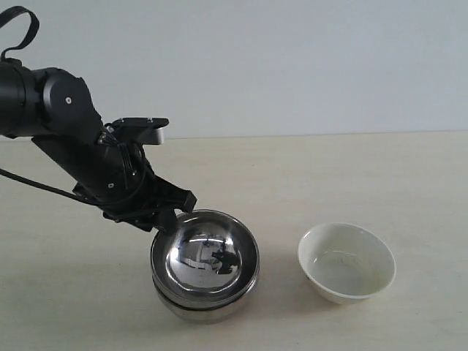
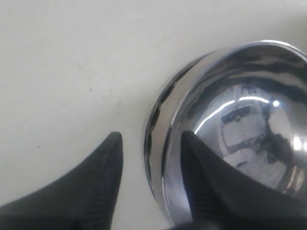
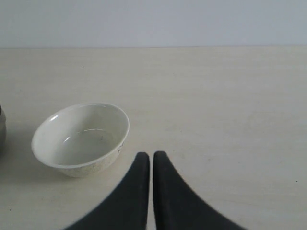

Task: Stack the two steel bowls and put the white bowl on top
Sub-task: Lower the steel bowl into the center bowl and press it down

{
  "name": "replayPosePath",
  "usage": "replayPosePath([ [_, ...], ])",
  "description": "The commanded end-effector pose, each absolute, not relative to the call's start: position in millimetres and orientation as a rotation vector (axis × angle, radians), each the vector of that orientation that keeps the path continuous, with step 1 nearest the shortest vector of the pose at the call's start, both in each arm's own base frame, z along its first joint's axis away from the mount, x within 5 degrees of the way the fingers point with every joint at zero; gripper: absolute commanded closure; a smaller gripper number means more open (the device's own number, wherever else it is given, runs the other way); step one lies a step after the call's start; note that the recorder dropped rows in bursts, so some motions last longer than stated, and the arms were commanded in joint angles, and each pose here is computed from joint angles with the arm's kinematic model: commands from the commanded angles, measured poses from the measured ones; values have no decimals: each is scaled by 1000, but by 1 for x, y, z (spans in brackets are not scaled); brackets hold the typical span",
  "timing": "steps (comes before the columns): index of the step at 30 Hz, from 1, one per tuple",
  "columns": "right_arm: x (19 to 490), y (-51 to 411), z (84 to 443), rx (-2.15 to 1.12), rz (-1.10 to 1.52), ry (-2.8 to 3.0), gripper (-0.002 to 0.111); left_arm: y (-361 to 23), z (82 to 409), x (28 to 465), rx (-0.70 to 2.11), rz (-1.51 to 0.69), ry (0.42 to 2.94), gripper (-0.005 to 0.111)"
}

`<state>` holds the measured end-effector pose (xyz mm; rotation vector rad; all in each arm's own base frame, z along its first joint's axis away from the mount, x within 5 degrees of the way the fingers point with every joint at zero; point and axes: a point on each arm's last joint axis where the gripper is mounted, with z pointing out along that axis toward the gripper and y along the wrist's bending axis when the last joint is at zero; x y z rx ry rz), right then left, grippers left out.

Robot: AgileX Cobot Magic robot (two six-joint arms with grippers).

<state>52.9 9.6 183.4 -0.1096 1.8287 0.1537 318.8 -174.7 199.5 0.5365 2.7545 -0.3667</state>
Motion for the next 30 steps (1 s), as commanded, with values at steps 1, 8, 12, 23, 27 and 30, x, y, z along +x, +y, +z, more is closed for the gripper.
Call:
replayPosePath([
  [1,53,9,182,-110,145,1824,108,-172,208,318,573,-320,2729,70],
  [8,53,9,182,-110,145,1824,108,-171,200,318,593,-298,2765,81],
  [12,53,9,182,-110,145,1824,108,-172,200,319,586,-303,2755,81],
  [23,53,9,182,-110,145,1824,108,-173,195,319,575,-314,2771,81],
  [27,53,9,182,-110,145,1824,108,-174,190,320,564,-325,2790,81],
  [30,53,9,182,-110,145,1824,108,-174,189,320,570,-323,2790,81],
])
